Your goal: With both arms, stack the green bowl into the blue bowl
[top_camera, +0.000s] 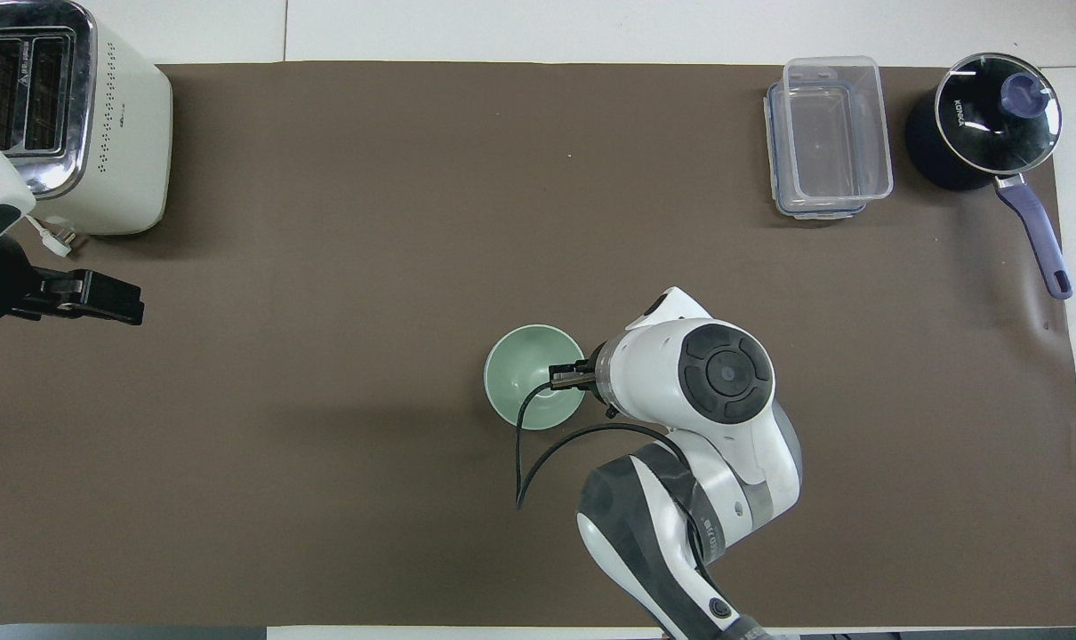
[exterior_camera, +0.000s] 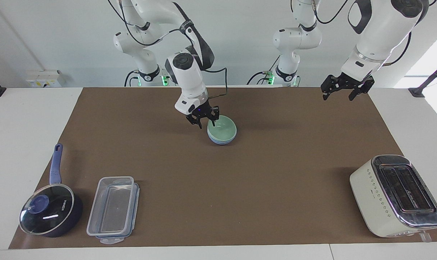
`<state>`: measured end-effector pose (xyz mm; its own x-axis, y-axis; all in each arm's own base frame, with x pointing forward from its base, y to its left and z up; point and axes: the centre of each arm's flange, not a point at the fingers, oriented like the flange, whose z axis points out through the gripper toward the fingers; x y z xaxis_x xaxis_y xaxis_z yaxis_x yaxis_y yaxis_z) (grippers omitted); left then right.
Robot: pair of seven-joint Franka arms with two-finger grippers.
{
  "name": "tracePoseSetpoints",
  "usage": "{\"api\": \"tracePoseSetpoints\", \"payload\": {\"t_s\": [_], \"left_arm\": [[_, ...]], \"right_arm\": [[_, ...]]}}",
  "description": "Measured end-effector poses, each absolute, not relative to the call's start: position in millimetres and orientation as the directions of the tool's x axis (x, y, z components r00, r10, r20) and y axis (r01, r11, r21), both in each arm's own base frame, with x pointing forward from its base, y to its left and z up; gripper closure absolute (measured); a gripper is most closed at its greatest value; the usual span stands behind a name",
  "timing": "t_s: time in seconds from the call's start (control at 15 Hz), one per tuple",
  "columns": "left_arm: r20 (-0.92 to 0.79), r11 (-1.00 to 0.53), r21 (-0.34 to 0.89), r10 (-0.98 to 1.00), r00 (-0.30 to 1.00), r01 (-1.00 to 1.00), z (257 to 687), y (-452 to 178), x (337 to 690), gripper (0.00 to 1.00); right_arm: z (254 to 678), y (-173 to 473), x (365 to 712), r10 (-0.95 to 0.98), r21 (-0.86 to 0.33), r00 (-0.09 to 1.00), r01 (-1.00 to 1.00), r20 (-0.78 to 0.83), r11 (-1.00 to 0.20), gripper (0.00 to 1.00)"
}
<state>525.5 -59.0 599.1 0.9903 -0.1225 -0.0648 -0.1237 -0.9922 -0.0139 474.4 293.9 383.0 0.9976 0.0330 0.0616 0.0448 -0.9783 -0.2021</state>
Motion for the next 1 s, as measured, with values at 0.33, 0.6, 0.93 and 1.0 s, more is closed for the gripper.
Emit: {"api": "tracePoseSetpoints", "payload": {"t_s": [0.33,0.6,0.93,1.0], "left_arm": [[-0.065,-0.994,-0.015,-0.104,0.992,-0.106,599.1,-59.1,525.5,0.00],[-0.064,-0.995,-0.014,-0.096,0.993,-0.097,599.1,-59.2,525.5,0.00],[-0.064,-0.995,-0.014,-0.094,0.994,-0.095,599.1,-59.3,525.6,0.00],[-0.063,-0.995,-0.014,-0.094,0.994,-0.095,599.1,-59.3,525.6,0.00]], "right_arm": [[446.4,195.3,497.7,-0.066,-0.209,0.995,-0.050,0.071,-0.977,0.00],[473.2,94.6,508.4,-0.109,-0.199,0.991,-0.092,0.073,-0.976,0.00],[515.1,31.1,517.6,-0.127,-0.094,0.989,-0.120,0.073,-0.988,0.00],[527.9,28.7,518.6,-0.124,-0.085,0.990,-0.118,0.067,-0.989,0.00]]}}
